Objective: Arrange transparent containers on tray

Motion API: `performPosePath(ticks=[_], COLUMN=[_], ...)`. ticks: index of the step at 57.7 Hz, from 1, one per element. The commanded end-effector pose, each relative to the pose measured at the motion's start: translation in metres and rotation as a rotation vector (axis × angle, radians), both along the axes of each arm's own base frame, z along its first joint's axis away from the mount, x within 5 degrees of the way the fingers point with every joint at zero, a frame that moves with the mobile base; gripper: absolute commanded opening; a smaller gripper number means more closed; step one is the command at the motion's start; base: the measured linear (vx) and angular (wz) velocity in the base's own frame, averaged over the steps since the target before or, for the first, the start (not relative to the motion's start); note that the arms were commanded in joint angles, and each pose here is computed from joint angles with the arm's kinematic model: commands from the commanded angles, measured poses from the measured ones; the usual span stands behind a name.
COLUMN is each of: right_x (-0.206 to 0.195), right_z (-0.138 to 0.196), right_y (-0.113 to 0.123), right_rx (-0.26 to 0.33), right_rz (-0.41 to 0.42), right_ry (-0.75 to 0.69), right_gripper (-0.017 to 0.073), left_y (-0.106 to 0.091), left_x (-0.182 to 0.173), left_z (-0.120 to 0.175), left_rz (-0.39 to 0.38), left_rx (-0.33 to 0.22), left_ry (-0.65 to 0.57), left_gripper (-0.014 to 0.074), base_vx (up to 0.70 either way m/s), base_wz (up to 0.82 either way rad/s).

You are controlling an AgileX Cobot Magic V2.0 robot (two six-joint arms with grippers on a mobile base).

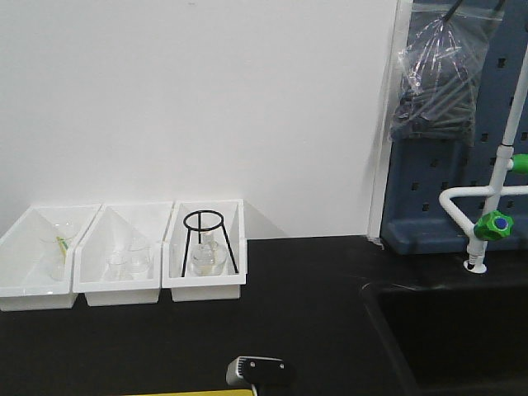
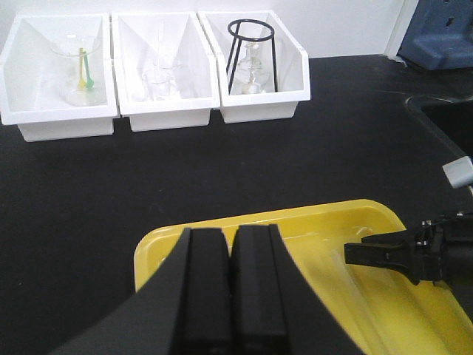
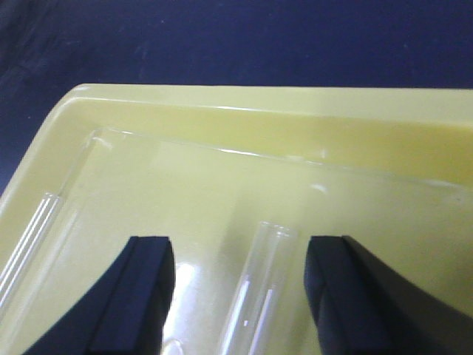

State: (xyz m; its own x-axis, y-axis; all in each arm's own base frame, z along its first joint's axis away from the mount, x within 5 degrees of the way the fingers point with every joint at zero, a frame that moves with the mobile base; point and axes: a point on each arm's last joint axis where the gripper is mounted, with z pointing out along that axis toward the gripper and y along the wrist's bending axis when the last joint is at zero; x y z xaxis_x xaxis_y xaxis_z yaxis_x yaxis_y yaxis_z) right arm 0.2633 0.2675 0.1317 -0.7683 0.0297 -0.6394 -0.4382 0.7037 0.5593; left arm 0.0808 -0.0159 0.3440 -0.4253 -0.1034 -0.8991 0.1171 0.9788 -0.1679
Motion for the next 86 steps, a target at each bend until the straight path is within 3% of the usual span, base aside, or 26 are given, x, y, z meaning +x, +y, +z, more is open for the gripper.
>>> performPosePath(ticks=[1,6,11,15,21,29,38,43,57,70,86], right_x=[0.004,0.003,0.001,-0.003,-0.013,-0.032,-0.058,-0.081,-0.138,-0.142,-0.142], right_z=[0.033,0.040,0.054,0.072,0.108,0.164,0.214,0.224,0.210,0.207,0.207], right_y=[0.007,0.009,0.007,0.004,-0.008,-0.042,-0.092,-0.115,-0.164,-0.169,-0.169], right_rx=[0.143,0.181,0.195,0.171,0.069,-0.129,-0.275,-0.288,-0.243,-0.312,-0.315], right_rz=[0.031,0.041,0.055,0.085,0.143,0.127,-0.033,-0.038,-0.028,-0.015,-0.017], right_ry=[-0.104,-0.126,-0.163,-0.228,-0.374,-0.566,-0.667,-0.748,-0.869,-0.926,-0.925], right_gripper=[0.0478,0.0447,0.0339,0.0194,-0.0015,-0.0013,-0.0011,-0.0011,-0.0011,-0.0011,-0.0011], left_y=[-0.001,-0.001,-0.001,0.000,0.001,0.001,0.001,0.002,0.007,0.009,0.009], left_x=[0.001,0.001,0.001,0.001,0.002,0.002,0.000,-0.013,-0.056,-0.064,-0.064], left_z=[0.016,0.015,0.014,0.011,0.000,-0.016,-0.022,-0.024,-0.030,-0.033,-0.033], left_rz=[-0.005,-0.005,-0.004,-0.004,-0.007,-0.025,-0.050,-0.071,-0.100,-0.093,-0.094], left_rx=[-0.033,-0.031,-0.021,-0.001,0.046,0.087,0.130,0.130,0.106,0.111,0.111], left_ry=[-0.096,-0.096,-0.095,-0.083,-0.034,0.036,0.042,-0.004,-0.192,-0.223,-0.222], left_gripper=[-0.0006,-0.0006,-0.0006,-0.0006,-0.0006,-0.0006,-0.0006,-0.0006,-0.0006,-0.0006,-0.0006], base_vx=[0.00,0.00,0.00,0.00,0.00,0.00,0.00,0.00,0.00,0.00,0.00], base_wz=[0.00,0.00,0.00,0.00,0.00,0.00,0.00,0.00,0.00,0.00,0.00])
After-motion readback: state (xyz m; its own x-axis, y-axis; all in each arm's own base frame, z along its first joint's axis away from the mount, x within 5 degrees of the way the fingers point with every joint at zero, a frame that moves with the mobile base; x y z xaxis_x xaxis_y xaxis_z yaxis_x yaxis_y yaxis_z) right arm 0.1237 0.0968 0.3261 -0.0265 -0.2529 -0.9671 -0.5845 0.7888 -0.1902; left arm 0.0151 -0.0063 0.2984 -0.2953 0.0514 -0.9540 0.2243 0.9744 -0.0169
